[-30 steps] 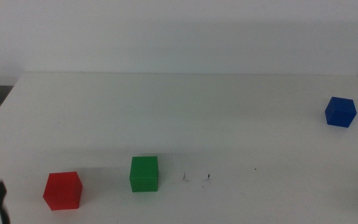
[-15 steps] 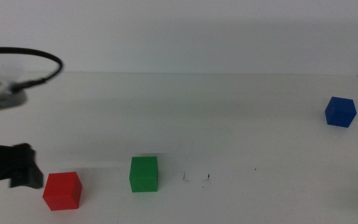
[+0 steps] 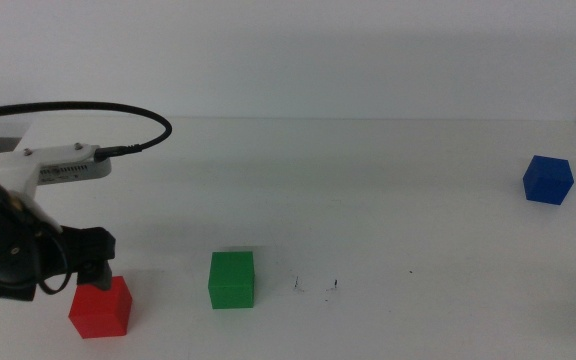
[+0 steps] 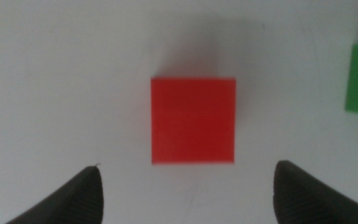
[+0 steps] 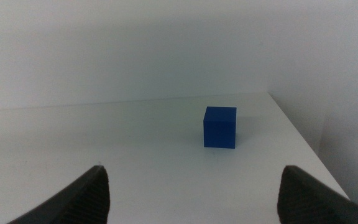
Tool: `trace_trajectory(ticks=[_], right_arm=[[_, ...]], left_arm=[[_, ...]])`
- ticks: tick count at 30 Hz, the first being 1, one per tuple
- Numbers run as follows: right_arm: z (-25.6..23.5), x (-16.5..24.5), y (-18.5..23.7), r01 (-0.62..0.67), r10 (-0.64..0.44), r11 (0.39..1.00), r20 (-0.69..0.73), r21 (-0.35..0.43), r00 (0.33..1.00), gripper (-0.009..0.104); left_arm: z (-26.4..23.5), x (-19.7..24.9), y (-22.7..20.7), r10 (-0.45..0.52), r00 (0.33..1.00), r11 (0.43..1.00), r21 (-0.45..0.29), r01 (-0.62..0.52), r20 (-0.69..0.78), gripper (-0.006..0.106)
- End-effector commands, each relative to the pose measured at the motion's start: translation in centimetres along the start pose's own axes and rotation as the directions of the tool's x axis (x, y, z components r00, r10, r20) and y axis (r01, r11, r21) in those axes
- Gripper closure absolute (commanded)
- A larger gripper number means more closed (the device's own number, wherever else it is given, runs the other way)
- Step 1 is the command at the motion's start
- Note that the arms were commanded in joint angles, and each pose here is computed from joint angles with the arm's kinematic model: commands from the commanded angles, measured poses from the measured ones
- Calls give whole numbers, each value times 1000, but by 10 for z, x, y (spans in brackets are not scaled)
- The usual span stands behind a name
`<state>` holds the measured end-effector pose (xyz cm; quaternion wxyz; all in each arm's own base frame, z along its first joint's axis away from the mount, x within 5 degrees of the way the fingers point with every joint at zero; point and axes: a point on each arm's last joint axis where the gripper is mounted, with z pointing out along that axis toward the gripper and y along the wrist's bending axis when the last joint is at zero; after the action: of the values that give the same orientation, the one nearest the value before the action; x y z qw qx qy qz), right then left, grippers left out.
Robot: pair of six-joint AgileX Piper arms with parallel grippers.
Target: Stack red cubes first, then green, then blue cubes in a specific spot.
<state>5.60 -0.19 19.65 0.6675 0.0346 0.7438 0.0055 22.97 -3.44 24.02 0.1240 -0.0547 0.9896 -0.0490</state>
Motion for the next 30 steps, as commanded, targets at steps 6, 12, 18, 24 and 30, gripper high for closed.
trace_trajectory(ticks=[6,12,18,24,30], right_arm=[[0,0,0,16,-16,1000,11,7,1000,3],[0,0,0,16,-16,1000,11,7,1000,3],[0,0,0,16,-16,1000,11,7,1000,3],[0,0,0,16,-16,1000,11,7,1000,3],[0,0,0,16,-16,1000,11,7,1000,3]], left_arm=[[27,-13,-5,-20,1000,1000,14,20,-9,7],[54,-18,-5,-23,998,1000,-2,23,-59,7],[80,-20,-4,-16,994,1000,-26,13,-110,15],[83,-19,-6,-44,990,999,-13,43,-137,66],[26,-28,-58,-21,996,999,40,25,-84,102]])
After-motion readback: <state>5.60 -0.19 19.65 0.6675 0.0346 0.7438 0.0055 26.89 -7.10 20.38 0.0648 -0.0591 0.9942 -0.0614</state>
